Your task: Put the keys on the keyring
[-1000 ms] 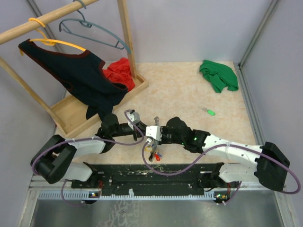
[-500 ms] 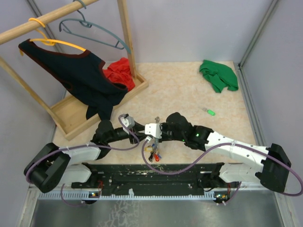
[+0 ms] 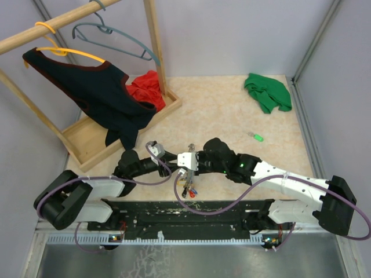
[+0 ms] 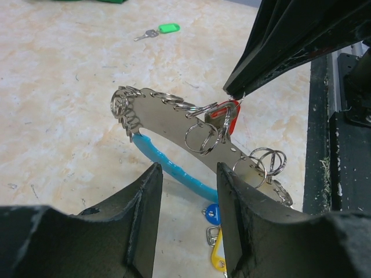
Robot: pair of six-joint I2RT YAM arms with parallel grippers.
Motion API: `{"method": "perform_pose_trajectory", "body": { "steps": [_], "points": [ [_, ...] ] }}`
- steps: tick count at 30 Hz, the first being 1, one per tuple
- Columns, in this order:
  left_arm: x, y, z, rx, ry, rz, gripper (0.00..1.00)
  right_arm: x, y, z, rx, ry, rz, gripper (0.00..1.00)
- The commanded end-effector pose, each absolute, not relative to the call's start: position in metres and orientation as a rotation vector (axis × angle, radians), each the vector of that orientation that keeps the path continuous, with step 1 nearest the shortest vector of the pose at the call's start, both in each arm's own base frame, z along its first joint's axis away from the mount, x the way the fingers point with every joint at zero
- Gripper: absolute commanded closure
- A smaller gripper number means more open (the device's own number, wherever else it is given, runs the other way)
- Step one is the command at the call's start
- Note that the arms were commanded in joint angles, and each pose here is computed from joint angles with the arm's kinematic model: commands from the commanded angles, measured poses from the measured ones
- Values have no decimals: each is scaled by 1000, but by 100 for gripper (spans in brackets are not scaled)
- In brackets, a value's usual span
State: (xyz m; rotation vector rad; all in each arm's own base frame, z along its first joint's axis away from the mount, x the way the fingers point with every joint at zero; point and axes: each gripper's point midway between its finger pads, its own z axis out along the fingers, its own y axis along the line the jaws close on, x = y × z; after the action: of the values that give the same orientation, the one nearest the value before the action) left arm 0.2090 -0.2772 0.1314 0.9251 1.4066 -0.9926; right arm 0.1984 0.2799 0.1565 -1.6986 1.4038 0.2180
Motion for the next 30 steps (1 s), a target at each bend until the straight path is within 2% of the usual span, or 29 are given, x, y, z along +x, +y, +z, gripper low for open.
{"method": "perform_pose_trajectory", "body": {
  "steps": [1, 12, 17, 22, 27, 30],
  "points": [
    [219, -284, 145, 937, 1319, -972, 52, 199, 293, 194, -1641, 1311, 247, 100],
    [222, -292, 156, 937, 1247, -996, 54, 191, 298, 192, -1664, 1300, 304, 100],
    [221, -295, 154, 953, 1246, -1010, 59, 185, 300, 190, -1673, 1301, 346, 100],
    [221, -295, 148, 959, 1259, -1015, 71, 179, 302, 187, -1685, 1301, 390, 100],
    [219, -295, 146, 971, 1252, -1012, 89, 169, 301, 179, -1703, 1325, 444, 100],
    [217, -294, 146, 985, 1232, -1003, 96, 163, 299, 171, -1707, 1351, 480, 100]
  ]
}}
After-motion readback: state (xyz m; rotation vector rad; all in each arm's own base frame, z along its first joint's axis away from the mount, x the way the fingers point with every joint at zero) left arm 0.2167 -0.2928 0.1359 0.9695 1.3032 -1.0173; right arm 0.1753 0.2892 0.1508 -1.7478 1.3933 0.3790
